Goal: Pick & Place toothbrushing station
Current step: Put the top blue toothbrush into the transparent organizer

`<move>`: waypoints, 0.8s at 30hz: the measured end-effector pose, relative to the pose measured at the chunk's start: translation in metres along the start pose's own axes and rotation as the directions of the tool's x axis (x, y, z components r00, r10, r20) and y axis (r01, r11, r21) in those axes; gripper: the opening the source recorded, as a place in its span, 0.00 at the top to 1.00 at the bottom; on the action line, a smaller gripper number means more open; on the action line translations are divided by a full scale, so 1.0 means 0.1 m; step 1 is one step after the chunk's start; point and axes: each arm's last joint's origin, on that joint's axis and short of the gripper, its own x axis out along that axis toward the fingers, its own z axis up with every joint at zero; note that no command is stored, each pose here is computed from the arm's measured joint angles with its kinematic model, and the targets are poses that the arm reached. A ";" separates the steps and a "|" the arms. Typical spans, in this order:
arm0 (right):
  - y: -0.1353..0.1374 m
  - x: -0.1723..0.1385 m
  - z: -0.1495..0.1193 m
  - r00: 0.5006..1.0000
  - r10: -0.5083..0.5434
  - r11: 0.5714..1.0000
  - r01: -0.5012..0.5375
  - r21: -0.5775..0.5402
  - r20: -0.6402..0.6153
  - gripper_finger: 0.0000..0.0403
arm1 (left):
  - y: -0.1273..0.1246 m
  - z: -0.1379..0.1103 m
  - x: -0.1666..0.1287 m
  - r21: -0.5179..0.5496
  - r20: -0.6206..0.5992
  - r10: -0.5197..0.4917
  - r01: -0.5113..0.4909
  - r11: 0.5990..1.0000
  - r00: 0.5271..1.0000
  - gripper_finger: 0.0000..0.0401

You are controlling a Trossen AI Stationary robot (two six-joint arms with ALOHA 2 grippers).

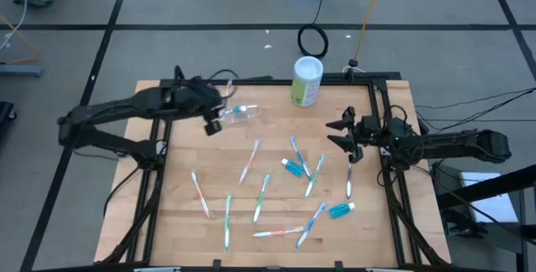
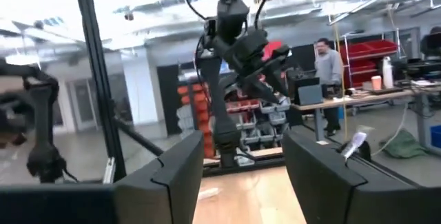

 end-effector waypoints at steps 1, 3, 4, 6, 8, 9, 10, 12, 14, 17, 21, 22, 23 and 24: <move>0.04 0.06 0.02 1.000 -0.001 1.000 0.001 -0.020 -0.023 0.54 | 0.01 -0.04 -0.04 -0.034 0.053 0.006 -0.004 0.999 0.999 0.67; 0.11 0.18 0.02 0.994 -0.021 0.998 0.015 -0.066 -0.103 0.54 | 0.01 -0.17 -0.07 -0.085 0.137 0.015 -0.003 0.996 0.990 0.67; 0.15 0.25 0.02 0.990 -0.038 0.996 0.027 -0.081 -0.139 0.54 | 0.00 -0.25 -0.06 -0.104 0.170 0.019 -0.002 0.995 0.985 0.67; 0.22 0.39 0.01 0.973 -0.096 0.991 0.074 -0.109 -0.211 0.54 | -0.04 -0.41 -0.01 -0.156 0.235 0.023 0.014 0.988 0.972 0.67; 0.28 0.56 -0.01 0.949 -0.156 0.982 0.121 -0.144 -0.273 0.54 | -0.10 -0.56 0.08 -0.218 0.290 0.025 0.040 0.975 0.957 0.67; 0.30 0.63 -0.04 0.934 -0.185 0.976 0.138 -0.169 -0.307 0.53 | -0.13 -0.64 0.12 -0.244 0.312 0.025 0.054 0.968 0.950 0.67; 0.32 0.71 -0.08 0.916 -0.204 0.971 0.146 -0.187 -0.345 0.53 | -0.17 -0.71 0.17 -0.263 0.332 0.022 0.070 0.962 0.943 0.67; 0.34 0.86 -0.15 0.885 -0.222 0.967 0.148 -0.205 -0.409 0.53 | -0.24 -0.84 0.29 -0.288 0.355 0.011 0.098 0.952 0.935 0.67; 0.34 1.00 -0.25 0.847 -0.236 0.967 0.158 -0.199 -0.476 0.53 | -0.32 -0.97 0.39 -0.292 0.361 -0.023 0.136 0.947 0.932 0.67; 0.27 1.17 -0.39 0.778 -0.277 0.961 0.210 -0.181 -0.564 0.54 | -0.40 -1.11 0.50 -0.267 0.353 -0.075 0.177 0.947 0.933 0.67; 0.08 1.25 -0.61 0.667 -0.342 0.938 0.281 -0.201 -0.662 0.54 | -0.46 -1.24 0.57 -0.244 0.308 -0.108 0.188 0.951 0.945 0.67; 0.02 1.25 -0.67 0.640 -0.358 0.930 0.307 -0.202 -0.680 0.54 | -0.47 -1.25 0.57 -0.244 0.305 -0.109 0.188 0.951 0.946 0.67; -0.05 1.25 -0.73 0.609 -0.376 0.919 0.340 -0.199 -0.698 0.54 | -0.47 -1.25 0.57 -0.245 0.305 -0.109 0.189 0.951 0.946 0.67; -0.11 1.23 -0.78 0.581 -0.393 0.907 0.374 -0.195 -0.713 0.54 | -0.47 -1.25 0.57 -0.247 0.308 -0.109 0.190 0.950 0.945 0.67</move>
